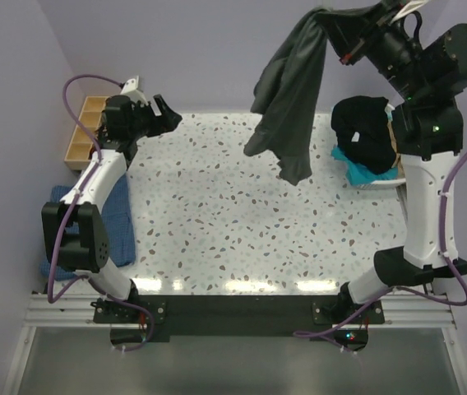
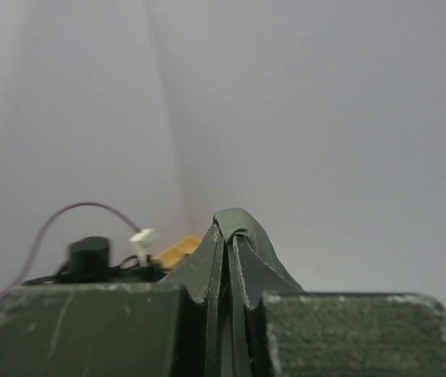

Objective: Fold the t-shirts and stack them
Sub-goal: Move the tshirt to the center of the board

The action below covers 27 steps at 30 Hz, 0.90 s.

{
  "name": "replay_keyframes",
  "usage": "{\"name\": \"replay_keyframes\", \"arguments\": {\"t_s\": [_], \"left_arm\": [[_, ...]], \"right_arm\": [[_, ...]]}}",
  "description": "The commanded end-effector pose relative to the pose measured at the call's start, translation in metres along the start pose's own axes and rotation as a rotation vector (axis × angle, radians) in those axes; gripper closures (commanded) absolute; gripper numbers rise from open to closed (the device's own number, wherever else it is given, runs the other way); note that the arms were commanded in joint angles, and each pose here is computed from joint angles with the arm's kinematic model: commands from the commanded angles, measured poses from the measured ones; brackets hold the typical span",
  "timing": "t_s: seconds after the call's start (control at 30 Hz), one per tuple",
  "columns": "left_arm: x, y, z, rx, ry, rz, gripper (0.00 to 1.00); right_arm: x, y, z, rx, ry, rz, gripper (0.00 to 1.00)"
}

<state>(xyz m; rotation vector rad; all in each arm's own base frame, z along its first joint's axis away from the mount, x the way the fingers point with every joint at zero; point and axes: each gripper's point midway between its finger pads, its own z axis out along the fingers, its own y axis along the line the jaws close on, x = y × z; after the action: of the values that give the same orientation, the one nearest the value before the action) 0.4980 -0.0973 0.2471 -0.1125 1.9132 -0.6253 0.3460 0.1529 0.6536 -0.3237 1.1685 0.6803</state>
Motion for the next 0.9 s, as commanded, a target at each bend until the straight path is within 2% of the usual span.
{"name": "replay_keyframes", "arguments": {"t_s": [0.0,0.07,0.1,0.23,0.33,0.43,0.57,0.67,0.87], "left_arm": [[-0.016,0.004,-0.01,-0.064,-0.086,-0.011,0.15],[-0.027,0.009,-0.021,-0.116,-0.135,-0.015,0.14],[-0.027,0.014,-0.025,-0.14,-0.144,-0.026,0.14],[-0.044,0.017,-0.05,-0.179,-0.224,-0.031,0.12],[-0.048,0.019,-0.062,-0.199,-0.239,-0.027,0.12],[-0.051,0.021,-0.068,-0.217,-0.237,-0.007,0.12],[-0.047,0.021,-0.068,-0.214,-0.219,0.005,0.11],[-0.037,0.022,-0.063,-0.198,-0.187,0.001,0.12],[0.001,0.005,-0.038,-0.053,-0.063,-0.008,0.16]], "right_arm": [[0.052,0.075,0.01,-0.41,0.13,0.241,1.0],[0.085,0.084,0.017,-0.416,0.188,0.269,1.0],[0.12,0.096,0.023,-0.439,0.261,0.312,1.0],[0.199,0.134,0.04,-0.526,0.436,0.412,1.0],[0.238,0.159,0.044,-0.545,0.522,0.396,1.0],[0.265,0.143,0.053,-0.437,0.562,0.366,1.0],[0.338,0.077,0.072,-0.143,0.68,0.197,1.0],[0.384,0.028,0.075,0.023,0.751,0.135,1.0],[0.415,-0.05,0.045,0.284,0.821,0.037,1.0]]}}
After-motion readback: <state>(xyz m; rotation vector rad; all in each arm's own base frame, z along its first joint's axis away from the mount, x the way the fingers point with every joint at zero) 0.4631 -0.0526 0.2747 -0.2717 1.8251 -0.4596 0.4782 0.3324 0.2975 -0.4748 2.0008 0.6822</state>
